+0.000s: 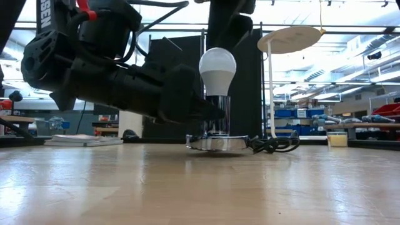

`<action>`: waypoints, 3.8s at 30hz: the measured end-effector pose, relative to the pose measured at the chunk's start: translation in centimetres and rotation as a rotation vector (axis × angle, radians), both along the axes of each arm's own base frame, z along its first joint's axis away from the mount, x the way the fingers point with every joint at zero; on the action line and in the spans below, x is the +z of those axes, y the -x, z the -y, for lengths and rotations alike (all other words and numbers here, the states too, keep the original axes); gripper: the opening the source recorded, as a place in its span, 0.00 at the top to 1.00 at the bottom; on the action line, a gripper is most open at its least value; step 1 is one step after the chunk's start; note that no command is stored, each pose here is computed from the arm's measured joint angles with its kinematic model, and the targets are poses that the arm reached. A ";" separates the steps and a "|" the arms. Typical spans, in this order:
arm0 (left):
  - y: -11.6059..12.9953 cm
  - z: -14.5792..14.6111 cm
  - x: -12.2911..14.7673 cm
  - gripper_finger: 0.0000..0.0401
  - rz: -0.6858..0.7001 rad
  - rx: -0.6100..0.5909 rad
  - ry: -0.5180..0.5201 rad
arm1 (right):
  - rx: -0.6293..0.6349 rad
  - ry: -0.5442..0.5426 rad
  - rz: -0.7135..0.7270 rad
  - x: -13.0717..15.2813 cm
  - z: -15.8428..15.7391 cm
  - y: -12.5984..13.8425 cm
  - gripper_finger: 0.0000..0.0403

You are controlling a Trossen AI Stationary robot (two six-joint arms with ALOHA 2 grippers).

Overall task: Screw lightbulb
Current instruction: Remove the lightbulb from the silver lamp

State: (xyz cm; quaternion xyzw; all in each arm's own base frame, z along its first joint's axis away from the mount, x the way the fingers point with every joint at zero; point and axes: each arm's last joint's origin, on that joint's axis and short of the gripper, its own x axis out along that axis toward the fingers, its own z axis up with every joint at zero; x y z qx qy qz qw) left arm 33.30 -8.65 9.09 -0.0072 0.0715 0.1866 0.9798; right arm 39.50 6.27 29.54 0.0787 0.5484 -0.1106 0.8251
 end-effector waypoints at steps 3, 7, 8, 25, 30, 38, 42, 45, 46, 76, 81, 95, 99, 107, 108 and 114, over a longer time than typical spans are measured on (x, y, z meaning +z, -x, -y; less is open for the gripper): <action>0.0 -0.1 0.0 0.53 0.005 0.009 0.009 | -0.094 0.023 0.000 -0.9 -0.3 -0.4 0.12; -0.1 -0.1 0.1 0.53 0.011 0.016 0.019 | -0.233 0.035 -0.010 -2.1 -0.3 -0.8 0.13; -0.1 -0.1 0.0 0.53 0.014 0.019 0.026 | -0.262 0.027 -0.015 -2.3 -0.3 -0.9 0.13; 0.0 -0.2 0.1 0.53 0.028 0.045 0.052 | -0.658 -0.047 0.021 -3.6 -0.7 -1.1 0.14; 0.0 -0.3 0.1 0.53 0.034 0.077 0.050 | -0.711 -0.062 0.026 -4.0 -0.7 -1.2 0.14; 0.0 -0.2 0.1 0.53 0.032 0.074 0.047 | -0.740 -0.054 0.033 -4.1 -0.4 -1.3 0.14; 0.0 -0.1 0.1 0.53 0.032 0.073 0.045 | -0.743 -0.055 0.035 -4.1 -0.3 -1.3 0.16; 0.0 -0.1 0.1 0.53 0.031 0.072 0.045 | -0.743 -0.055 0.036 -4.1 -0.3 -1.3 0.21; 0.0 -0.1 0.1 0.53 0.031 0.072 0.044 | -0.743 -0.055 0.035 -4.1 -0.3 -1.3 0.23; 0.4 0.4 -0.4 0.53 -0.048 -0.170 -0.050 | 0.371 0.068 -0.174 -4.2 -0.7 -1.4 0.32; 0.4 0.4 -0.4 0.53 -0.054 -0.192 -0.064 | 0.755 0.171 -0.190 -4.2 -0.7 -1.4 0.31; 0.4 0.5 -0.4 0.53 -0.056 -0.210 -0.066 | 1.174 0.313 -0.212 -4.2 -0.7 -1.3 0.29; 0.4 0.5 -0.4 0.53 -0.056 -0.216 -0.061 | 1.006 0.239 -0.200 -4.2 -0.7 -1.3 0.20; 0.4 0.6 -0.4 0.53 -0.055 -0.222 -0.056 | 0.701 0.125 -0.189 -4.2 -0.8 -1.3 0.04; 0.4 0.6 -0.4 0.53 -0.055 -0.221 -0.055 | 0.660 0.110 -0.189 -4.2 -0.8 -1.3 0.05; 0.4 0.5 -0.4 0.53 -0.050 -0.207 -0.034 | 0.265 -0.018 -0.178 -4.1 -0.9 -1.1 0.06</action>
